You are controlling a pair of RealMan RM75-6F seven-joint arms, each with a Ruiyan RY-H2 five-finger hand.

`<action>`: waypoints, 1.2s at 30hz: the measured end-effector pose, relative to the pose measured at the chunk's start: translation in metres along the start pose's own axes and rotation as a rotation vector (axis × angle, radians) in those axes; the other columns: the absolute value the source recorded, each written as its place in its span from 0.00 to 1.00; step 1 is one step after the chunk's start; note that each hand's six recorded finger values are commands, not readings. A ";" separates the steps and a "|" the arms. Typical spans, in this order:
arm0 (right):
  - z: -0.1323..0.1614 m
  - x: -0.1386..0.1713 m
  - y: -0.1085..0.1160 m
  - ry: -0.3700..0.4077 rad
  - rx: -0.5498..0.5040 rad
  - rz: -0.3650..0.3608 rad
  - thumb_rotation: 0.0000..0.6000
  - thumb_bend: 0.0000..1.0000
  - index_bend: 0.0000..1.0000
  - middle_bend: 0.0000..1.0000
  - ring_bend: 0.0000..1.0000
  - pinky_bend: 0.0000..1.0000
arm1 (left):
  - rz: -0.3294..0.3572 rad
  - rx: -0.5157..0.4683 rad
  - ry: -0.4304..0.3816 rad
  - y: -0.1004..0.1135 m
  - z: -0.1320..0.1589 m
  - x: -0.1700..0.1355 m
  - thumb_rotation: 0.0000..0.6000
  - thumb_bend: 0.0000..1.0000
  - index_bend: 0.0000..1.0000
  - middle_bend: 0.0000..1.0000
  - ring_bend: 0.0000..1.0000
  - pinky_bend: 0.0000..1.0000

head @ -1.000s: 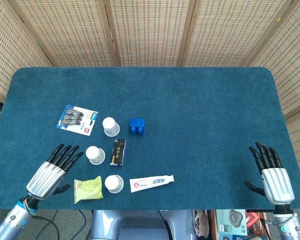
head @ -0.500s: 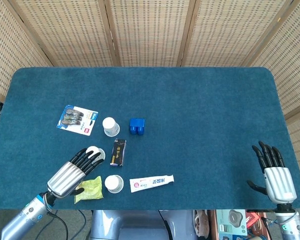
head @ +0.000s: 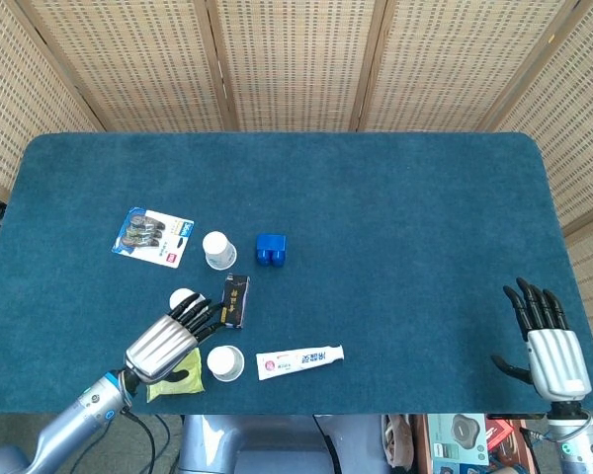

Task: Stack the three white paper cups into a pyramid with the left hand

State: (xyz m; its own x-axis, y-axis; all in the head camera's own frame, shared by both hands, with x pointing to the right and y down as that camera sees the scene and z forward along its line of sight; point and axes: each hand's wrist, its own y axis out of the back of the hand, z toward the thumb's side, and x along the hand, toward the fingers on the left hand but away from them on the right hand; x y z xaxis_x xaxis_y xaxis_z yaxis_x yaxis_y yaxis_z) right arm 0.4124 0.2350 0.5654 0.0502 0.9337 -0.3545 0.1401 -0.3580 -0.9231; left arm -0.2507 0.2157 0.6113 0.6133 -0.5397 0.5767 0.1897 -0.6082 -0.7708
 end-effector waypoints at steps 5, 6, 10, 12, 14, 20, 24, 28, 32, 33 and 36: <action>-0.002 0.000 0.001 -0.006 -0.003 -0.001 1.00 0.00 0.00 0.00 0.00 0.00 | -0.019 -0.011 -0.020 0.000 0.009 0.014 1.00 0.16 0.19 0.00 0.00 0.00; -0.002 0.000 0.001 -0.008 -0.004 -0.002 1.00 0.00 0.00 0.00 0.00 0.00 | -0.023 -0.012 -0.024 -0.001 0.010 0.016 1.00 0.16 0.19 0.00 0.00 0.00; -0.005 0.000 0.003 -0.015 -0.008 -0.002 1.00 0.00 0.00 0.00 0.00 0.00 | -0.044 -0.009 -0.030 -0.002 0.014 0.023 1.00 0.16 0.21 0.00 0.00 0.00; -0.005 0.000 0.003 -0.017 -0.011 -0.003 1.00 0.00 0.00 0.00 0.00 0.00 | -0.058 -0.007 -0.031 -0.003 0.016 0.026 1.00 0.16 0.22 0.00 0.00 0.00; -0.006 0.000 0.004 -0.019 -0.012 -0.006 1.00 0.00 0.00 0.00 0.00 0.00 | -0.071 -0.006 -0.034 -0.004 0.019 0.029 1.00 0.16 0.23 0.00 0.00 0.00; -0.007 0.000 0.007 -0.023 -0.018 -0.013 1.00 0.00 0.00 0.00 0.00 0.00 | -0.110 0.005 -0.037 -0.007 0.022 0.031 1.00 0.16 0.26 0.00 0.00 0.00; -0.008 0.000 0.007 -0.025 -0.020 -0.014 1.00 0.00 0.00 0.00 0.00 0.00 | -0.139 0.017 -0.028 -0.009 0.021 0.032 1.00 0.16 0.30 0.00 0.00 0.00; -0.009 0.000 0.008 -0.027 -0.022 -0.016 1.00 0.00 0.00 0.00 0.00 0.00 | -0.161 0.022 -0.018 -0.010 0.022 0.034 1.00 0.16 0.35 0.00 0.00 0.00; -0.009 0.000 0.009 -0.027 -0.025 -0.018 1.00 0.00 0.00 0.00 0.00 0.00 | -0.166 0.031 -0.013 -0.008 0.023 0.036 1.00 0.16 0.38 0.00 0.00 0.00; -0.009 0.000 0.009 -0.026 -0.026 -0.019 1.00 0.00 0.00 0.00 0.00 0.00 | -0.167 0.032 -0.011 -0.008 0.023 0.037 1.00 0.15 0.39 0.00 0.00 0.00; -0.009 0.000 0.009 -0.024 -0.027 -0.020 1.00 0.00 0.00 0.00 0.00 0.00 | -0.171 0.032 -0.006 -0.009 0.023 0.038 1.00 0.15 0.42 0.00 0.00 0.00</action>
State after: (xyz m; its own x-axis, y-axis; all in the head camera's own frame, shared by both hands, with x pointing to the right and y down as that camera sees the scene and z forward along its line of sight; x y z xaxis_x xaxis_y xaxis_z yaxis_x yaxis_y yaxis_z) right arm 0.4224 0.2318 0.5579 0.0234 0.9401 -0.3402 0.1676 -0.3392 -0.9257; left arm -0.2112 0.2143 0.6341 0.5742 -0.4264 0.6990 0.3163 -0.6719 -0.6697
